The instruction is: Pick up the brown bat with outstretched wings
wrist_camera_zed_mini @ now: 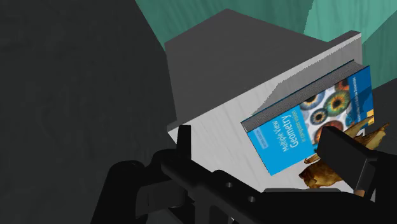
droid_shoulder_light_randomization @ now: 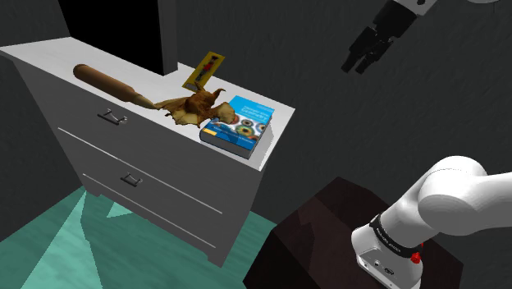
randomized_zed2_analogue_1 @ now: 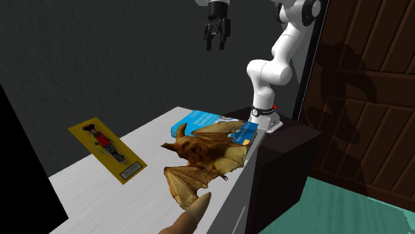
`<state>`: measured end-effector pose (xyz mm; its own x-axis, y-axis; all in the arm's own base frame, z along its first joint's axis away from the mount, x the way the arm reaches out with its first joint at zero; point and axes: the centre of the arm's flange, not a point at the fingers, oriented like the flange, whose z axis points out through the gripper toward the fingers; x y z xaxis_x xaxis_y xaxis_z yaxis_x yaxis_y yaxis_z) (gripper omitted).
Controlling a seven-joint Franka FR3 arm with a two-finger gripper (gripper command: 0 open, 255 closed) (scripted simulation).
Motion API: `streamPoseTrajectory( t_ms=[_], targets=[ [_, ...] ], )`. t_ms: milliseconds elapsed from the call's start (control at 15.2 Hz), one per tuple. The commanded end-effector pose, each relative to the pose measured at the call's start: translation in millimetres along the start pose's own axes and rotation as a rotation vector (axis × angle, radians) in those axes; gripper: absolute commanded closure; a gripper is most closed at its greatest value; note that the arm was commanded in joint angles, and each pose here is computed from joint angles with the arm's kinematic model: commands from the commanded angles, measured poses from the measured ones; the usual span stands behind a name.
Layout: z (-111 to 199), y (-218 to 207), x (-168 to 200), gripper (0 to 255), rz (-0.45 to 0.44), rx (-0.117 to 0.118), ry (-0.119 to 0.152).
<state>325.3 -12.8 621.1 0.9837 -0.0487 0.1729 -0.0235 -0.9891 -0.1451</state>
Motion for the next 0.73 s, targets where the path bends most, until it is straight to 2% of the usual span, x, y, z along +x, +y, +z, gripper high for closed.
streamPoseTrajectory(
  t_ms=[0,660],
  targets=[
    [0,0,0,0,0.000,0.000,0.000],
    [66,-51,116,0,-0.147,0.077,-0.116]
  ],
)
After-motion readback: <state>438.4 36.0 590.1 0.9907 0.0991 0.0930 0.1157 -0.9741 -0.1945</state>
